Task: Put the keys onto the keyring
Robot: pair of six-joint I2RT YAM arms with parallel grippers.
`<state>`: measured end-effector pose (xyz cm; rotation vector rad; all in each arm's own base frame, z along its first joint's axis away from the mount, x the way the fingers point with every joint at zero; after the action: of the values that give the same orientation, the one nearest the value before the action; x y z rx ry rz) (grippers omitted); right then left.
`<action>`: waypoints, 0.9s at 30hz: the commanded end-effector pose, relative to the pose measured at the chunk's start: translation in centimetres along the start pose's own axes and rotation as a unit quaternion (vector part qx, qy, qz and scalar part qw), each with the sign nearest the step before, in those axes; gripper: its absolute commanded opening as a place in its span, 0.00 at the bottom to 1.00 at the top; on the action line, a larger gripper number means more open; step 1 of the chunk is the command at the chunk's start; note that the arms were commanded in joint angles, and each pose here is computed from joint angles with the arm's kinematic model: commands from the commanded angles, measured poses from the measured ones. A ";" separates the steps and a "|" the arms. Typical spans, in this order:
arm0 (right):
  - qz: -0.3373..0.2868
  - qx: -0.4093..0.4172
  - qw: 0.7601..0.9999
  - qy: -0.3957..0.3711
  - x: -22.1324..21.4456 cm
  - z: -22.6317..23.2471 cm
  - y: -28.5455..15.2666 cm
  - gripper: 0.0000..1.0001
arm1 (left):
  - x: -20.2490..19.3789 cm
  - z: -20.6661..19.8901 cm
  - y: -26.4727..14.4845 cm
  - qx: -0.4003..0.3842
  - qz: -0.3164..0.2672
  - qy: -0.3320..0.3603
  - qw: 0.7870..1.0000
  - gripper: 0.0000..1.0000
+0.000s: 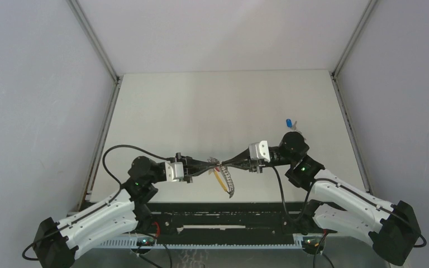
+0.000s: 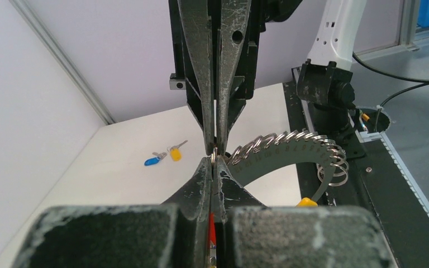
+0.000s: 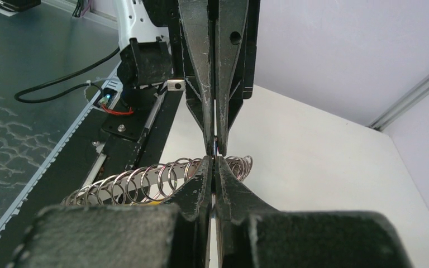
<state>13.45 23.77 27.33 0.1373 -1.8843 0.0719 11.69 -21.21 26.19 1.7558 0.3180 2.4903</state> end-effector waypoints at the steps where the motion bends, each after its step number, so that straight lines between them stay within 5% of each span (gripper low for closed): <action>1: -0.042 -0.006 0.999 -0.021 1.3 -0.1 -0.1 0.00 | 1.5 -0.1 0.3 -0.005 -0.050 0.018 0.999 0.00; 17: -0.063 -0.012 0.997 -0.042 2.2 -0.3 -0.2 0.00 | 0.5 -0.2 0.1 0.006 -0.047 -0.003 0.999 0.00; 27: 0.047 -0.108 0.990 0.083 -1.9 -0.8 -1.3 0.00 | -3.0 0.4 -1.9 0.123 -0.008 -0.023 0.992 0.00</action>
<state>13.99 23.23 26.67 0.0771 -1.8496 -0.0197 12.07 -20.82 23.50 1.8618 0.4277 2.4536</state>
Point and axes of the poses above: each gripper's point midway between its finger pads, its own y axis out along the fingers, its own z axis along the line the jaws close on, x = y × z, the point moved 7 cm from there along -y, back along the fingers
